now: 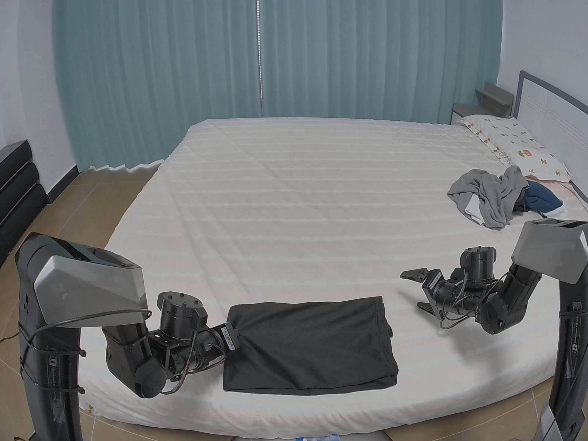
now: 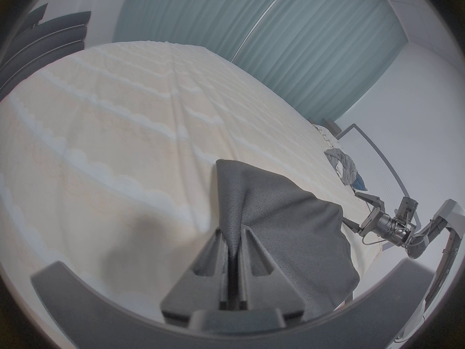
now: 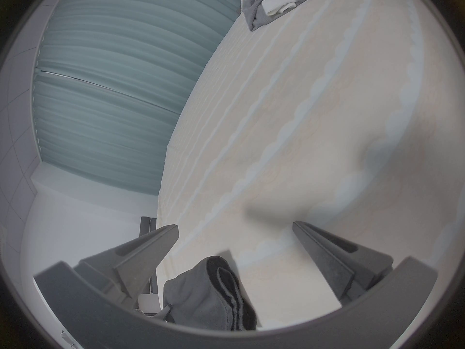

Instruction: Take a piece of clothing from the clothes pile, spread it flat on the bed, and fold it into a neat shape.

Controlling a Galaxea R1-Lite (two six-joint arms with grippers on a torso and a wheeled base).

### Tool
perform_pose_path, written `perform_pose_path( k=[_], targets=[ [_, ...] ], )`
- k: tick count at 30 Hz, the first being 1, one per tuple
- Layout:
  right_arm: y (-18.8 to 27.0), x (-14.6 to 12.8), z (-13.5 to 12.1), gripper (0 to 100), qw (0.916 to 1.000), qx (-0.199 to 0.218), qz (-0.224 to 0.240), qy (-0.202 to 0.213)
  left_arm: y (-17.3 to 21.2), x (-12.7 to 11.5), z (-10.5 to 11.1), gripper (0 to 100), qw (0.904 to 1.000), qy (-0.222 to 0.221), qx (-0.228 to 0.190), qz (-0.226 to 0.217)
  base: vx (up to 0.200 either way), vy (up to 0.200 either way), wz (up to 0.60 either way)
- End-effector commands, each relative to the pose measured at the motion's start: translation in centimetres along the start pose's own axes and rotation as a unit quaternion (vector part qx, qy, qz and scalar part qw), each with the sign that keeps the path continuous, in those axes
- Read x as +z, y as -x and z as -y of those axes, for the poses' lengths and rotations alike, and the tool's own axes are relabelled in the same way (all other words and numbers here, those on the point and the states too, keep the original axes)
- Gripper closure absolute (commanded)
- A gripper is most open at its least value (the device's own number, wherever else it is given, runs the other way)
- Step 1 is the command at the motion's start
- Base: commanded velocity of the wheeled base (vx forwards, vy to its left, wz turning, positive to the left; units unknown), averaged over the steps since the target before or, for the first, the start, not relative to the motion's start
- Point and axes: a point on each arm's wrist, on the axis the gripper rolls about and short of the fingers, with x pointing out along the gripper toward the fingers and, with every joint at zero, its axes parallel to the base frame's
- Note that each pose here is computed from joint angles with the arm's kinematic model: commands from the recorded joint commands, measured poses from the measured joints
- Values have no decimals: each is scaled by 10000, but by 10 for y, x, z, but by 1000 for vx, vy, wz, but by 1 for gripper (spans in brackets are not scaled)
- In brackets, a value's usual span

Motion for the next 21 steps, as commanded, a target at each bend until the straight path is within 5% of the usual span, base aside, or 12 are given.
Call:
perform_pose_path(
  k=[1, 17, 18, 21],
  targets=[
    [0, 0, 0, 0, 10000, 2, -3, 1, 2, -1, 0, 100, 10000, -5, -9, -20, 0, 0, 0],
    [0, 0, 0, 0, 10000, 2, -3, 9, 5, -14, 6, 100, 9997, -119, -46, -223, 0, 0, 0],
    [0, 0, 0, 0, 10000, 2, -3, 9, 5, -14, 6, 0, 9997, -119, -51, -217, 0, 0, 0],
    [0, 0, 0, 0, 10000, 2, -3, 9, 5, -14, 6, 0, 9997, -119, -51, -217, 0, 0, 0]
  ],
)
